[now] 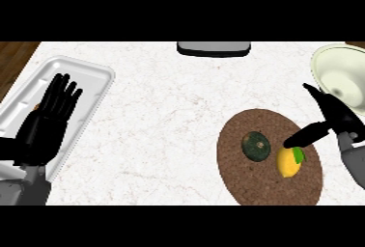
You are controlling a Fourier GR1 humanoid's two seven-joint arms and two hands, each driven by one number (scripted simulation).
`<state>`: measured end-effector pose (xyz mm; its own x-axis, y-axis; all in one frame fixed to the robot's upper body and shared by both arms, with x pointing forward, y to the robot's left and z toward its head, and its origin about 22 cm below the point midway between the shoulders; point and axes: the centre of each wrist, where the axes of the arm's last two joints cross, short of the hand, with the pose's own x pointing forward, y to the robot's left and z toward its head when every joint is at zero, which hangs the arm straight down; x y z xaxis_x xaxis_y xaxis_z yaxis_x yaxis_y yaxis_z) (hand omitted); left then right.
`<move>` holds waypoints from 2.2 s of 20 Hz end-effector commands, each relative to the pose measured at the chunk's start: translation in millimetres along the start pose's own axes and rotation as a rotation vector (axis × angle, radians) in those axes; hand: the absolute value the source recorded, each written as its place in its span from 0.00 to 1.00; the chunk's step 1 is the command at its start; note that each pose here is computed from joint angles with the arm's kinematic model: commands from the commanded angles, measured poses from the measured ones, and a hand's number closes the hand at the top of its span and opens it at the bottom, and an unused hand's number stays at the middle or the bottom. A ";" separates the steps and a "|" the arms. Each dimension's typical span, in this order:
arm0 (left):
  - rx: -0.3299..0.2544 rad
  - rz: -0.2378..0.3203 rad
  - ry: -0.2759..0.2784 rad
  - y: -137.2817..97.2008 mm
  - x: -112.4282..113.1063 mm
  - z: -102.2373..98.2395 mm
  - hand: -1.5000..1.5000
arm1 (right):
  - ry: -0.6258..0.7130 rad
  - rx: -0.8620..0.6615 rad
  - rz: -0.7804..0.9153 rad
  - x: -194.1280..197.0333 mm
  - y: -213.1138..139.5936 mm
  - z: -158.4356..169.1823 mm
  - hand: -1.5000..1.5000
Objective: Pick the squash from the placemat and place it in the bowl
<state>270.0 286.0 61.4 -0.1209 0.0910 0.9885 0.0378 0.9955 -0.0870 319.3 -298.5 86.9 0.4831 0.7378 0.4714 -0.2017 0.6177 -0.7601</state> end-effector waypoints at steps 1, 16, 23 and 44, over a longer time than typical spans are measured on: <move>-0.011 0.005 -0.003 -0.6 -4.2 1.7 0.50 | 0.105 0.269 0.196 23.9 -12.9 2.8 0.00; 0.024 -0.001 0.018 13.0 -16.4 9.5 0.50 | 0.155 0.398 0.152 109.6 -3.2 23.5 0.00; 0.029 0.021 0.007 28.4 -15.5 10.4 0.50 | 0.159 0.325 0.153 85.7 17.9 39.0 0.00; 0.018 0.023 0.000 10.7 -14.5 -4.6 0.50 | 0.092 0.275 0.174 53.0 63.2 20.4 0.00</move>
<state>272.1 298.0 55.3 -0.1193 0.0965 0.9882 0.0188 0.9953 -0.0949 309.6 -211.7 69.5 0.4733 0.8198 0.3223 -0.4863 0.5483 -0.6803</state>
